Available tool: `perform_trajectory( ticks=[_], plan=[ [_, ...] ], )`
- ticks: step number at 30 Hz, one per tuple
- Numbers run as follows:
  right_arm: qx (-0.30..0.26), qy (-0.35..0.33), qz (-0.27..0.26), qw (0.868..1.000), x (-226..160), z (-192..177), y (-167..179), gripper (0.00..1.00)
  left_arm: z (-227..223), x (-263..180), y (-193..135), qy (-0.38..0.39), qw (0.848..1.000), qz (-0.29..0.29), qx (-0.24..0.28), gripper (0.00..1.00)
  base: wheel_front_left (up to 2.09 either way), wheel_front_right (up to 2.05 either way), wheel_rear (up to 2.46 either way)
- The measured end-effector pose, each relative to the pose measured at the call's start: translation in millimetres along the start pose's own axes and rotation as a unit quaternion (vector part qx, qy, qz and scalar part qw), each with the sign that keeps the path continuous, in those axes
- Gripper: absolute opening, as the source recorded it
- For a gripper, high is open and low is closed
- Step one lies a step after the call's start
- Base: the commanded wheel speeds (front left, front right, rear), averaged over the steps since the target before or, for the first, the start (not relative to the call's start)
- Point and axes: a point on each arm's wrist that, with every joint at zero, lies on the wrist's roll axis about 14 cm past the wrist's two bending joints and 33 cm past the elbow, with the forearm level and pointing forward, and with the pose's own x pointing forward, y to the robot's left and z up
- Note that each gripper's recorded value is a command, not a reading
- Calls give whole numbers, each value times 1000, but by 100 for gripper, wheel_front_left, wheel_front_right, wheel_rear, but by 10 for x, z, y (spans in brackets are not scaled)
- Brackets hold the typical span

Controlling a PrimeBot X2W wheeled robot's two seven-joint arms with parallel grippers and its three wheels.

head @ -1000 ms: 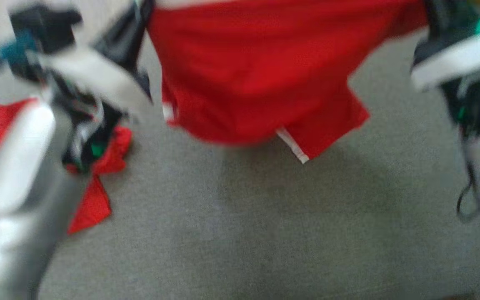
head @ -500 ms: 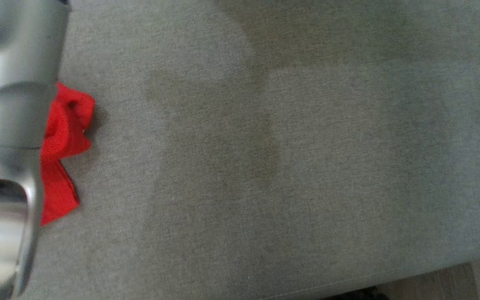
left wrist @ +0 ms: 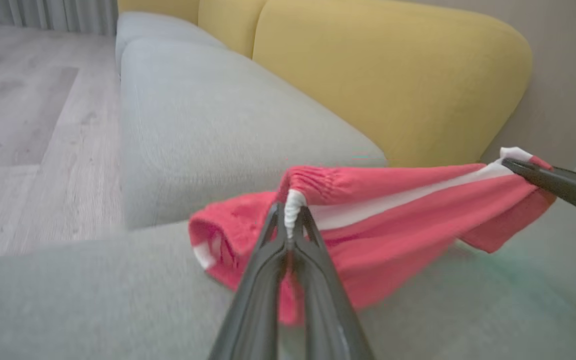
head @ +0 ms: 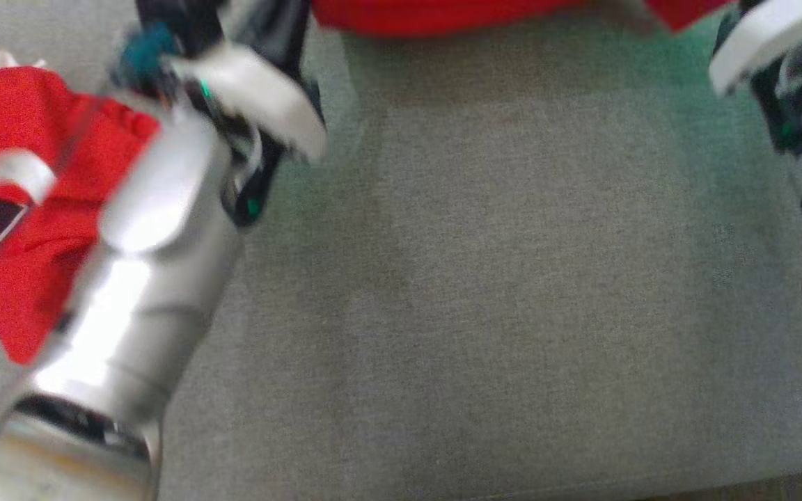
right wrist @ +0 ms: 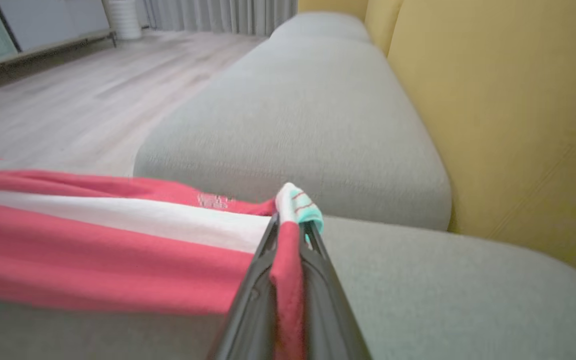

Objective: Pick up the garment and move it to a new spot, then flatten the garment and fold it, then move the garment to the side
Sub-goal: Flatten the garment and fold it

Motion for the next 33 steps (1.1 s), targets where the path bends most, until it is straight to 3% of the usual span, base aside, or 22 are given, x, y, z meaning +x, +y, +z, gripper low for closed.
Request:
perform_trajectory(
  ticks=[9,21,33],
  plan=[
    [13,113,54,992,-530,-443,149,0,-641,-730,-307,78,997,-27,-9,0,0,0,0],
    [33,148,90,984,-1183,-484,292,0,-582,-1250,-612,66,997,-31,-19,0,0,0,0],
    [82,149,91,981,-2064,-591,245,0,-466,-1744,-1245,43,997,-61,-34,0,0,0,0]
  ],
)
